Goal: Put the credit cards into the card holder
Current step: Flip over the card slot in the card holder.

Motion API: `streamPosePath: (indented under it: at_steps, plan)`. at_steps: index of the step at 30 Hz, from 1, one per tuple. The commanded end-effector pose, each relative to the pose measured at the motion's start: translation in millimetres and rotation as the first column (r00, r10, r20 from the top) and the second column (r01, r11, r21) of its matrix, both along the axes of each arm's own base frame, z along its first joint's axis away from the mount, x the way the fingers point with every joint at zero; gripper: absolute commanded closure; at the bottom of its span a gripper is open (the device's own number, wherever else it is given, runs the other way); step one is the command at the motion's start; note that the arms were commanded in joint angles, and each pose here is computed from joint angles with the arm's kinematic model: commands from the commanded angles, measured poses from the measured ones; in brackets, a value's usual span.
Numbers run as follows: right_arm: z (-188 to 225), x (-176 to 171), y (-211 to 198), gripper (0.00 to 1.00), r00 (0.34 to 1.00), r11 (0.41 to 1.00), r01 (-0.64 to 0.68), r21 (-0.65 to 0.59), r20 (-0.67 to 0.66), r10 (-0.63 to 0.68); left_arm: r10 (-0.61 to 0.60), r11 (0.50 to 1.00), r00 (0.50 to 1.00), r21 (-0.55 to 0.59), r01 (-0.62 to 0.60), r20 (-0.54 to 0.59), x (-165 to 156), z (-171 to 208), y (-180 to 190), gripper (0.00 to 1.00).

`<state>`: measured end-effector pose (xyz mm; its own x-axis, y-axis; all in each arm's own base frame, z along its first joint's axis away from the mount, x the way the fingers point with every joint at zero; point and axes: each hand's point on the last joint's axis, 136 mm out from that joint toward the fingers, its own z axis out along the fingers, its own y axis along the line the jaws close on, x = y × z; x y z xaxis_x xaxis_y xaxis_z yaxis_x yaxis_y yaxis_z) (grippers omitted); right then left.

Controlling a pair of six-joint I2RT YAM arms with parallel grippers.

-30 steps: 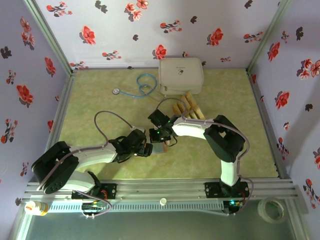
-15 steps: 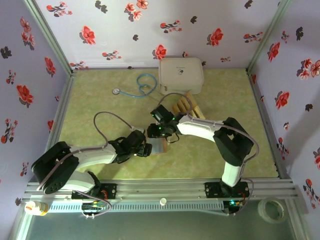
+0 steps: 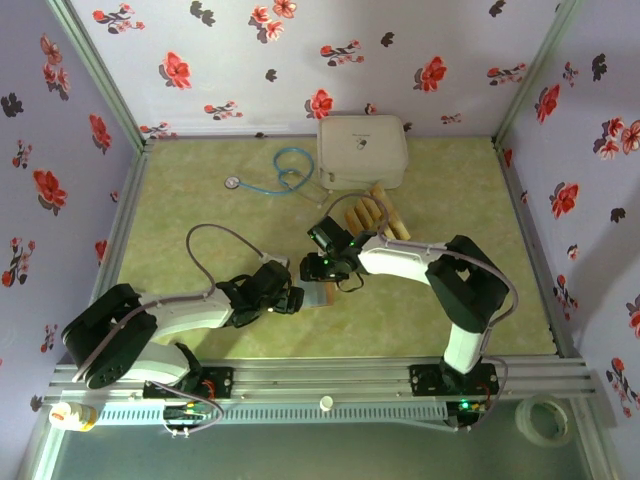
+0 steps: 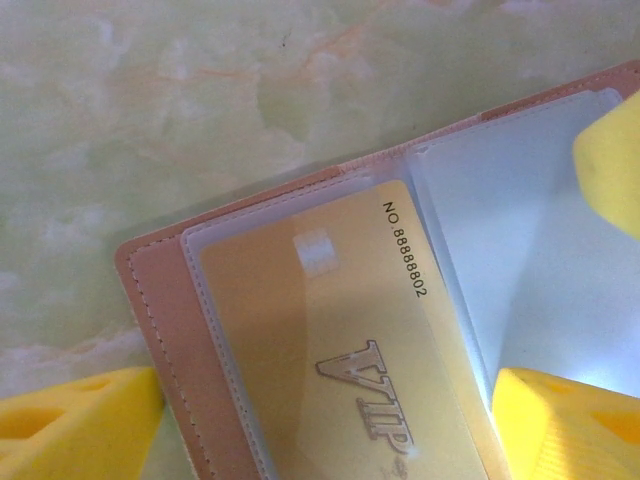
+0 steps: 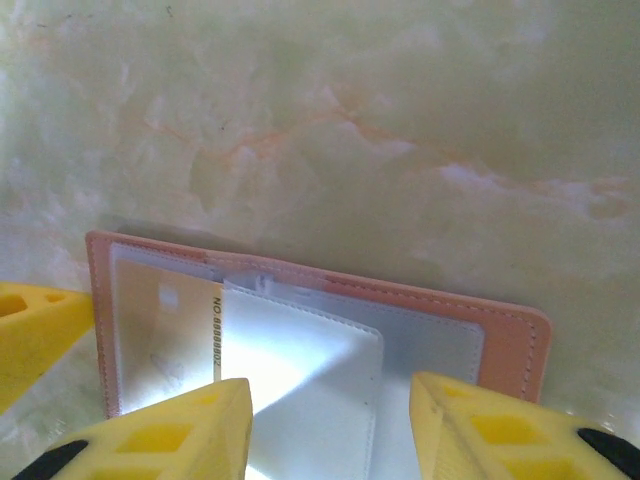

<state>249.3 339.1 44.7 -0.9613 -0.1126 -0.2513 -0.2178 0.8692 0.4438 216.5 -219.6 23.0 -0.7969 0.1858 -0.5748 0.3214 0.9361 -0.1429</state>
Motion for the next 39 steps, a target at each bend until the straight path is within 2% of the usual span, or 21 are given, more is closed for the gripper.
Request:
streamPosePath:
  at_steps: [1, 16, 21, 28, 32, 39]
  plan:
    - [-8, 1, 5, 0.55, 1.000, 1.000, 0.016, 0.025, -0.026, -0.016, -0.002, 0.999, 0.999, 0.032, 0.004, -0.050, -12, -16, 9, 0.14]
    - [-4, -4, 21, 0.63, 0.998, 0.993, 0.024, 0.120, -0.066, -0.016, 0.004, 1.000, 0.999, 0.018, -0.003, -0.038, -11, -11, 9, 0.13]
    - [11, -7, 25, 0.63, 0.998, 0.987, 0.032, 0.157, -0.064, -0.022, 0.039, 0.998, 0.998, -0.048, -0.037, 0.044, 0, 27, 10, 0.08]
    - [28, -16, 43, 0.61, 0.998, 0.982, 0.009, 0.189, -0.057, 0.002, 0.168, 0.969, 0.978, -0.203, -0.140, 0.126, 14, 83, 33, 0.02]
    - [29, -22, 58, 0.60, 0.998, 0.984, -0.015, 0.177, -0.053, 0.024, 0.213, 0.958, 0.970, -0.218, -0.184, 0.120, 17, 94, 45, 0.00]
    - [6, -23, 82, 0.60, 0.995, 0.990, -0.037, 0.135, -0.087, 0.049, 0.238, 0.951, 0.965, -0.230, -0.207, 0.112, 18, 97, 51, 0.00]
